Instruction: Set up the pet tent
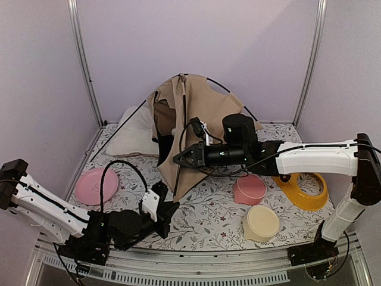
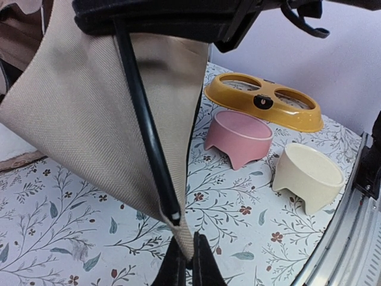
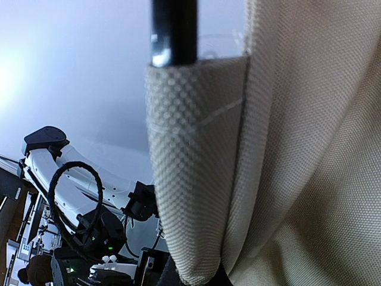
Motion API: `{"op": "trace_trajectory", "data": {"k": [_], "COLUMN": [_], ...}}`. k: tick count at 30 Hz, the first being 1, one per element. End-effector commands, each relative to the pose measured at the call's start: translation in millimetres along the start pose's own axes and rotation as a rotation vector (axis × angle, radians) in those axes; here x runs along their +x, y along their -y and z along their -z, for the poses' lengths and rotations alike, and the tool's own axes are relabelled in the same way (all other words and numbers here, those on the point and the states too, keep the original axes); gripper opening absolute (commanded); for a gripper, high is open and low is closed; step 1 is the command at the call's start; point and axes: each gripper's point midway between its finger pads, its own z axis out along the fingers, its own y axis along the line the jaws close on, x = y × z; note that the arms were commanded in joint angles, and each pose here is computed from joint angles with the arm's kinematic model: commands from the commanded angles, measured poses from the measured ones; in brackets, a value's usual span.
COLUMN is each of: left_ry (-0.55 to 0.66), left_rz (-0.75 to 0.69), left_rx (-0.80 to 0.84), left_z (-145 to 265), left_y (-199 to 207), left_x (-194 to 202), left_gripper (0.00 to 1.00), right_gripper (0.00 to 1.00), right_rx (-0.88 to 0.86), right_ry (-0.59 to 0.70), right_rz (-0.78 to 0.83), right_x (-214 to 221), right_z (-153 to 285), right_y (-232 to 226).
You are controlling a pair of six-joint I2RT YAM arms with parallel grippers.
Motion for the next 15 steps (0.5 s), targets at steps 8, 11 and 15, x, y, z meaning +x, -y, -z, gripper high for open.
{"op": "trace_trajectory", "data": {"k": [8,11,15], "left_ry": [-0.2,-0.192,-0.177], "left_rz": [-0.163,-0.166,-0.154], "left_rx": [0.217,0.216,0.212], "left_z": [19,19,18], "left_y": [38,39,40], "left_x": [53,50,41], "left_gripper": [0.0,0.0,0.0], "right_gripper": [0.0,0.0,0.0], "right_rx": [0.201,0.21,0.221], "right_ry": [0.461,0.459,0.448], "right_rz": [0.017,0.023,0.047], "right_x": [-117,-114,-109], "right_z": [45,43,37], "right_y": [57,57,53]}}
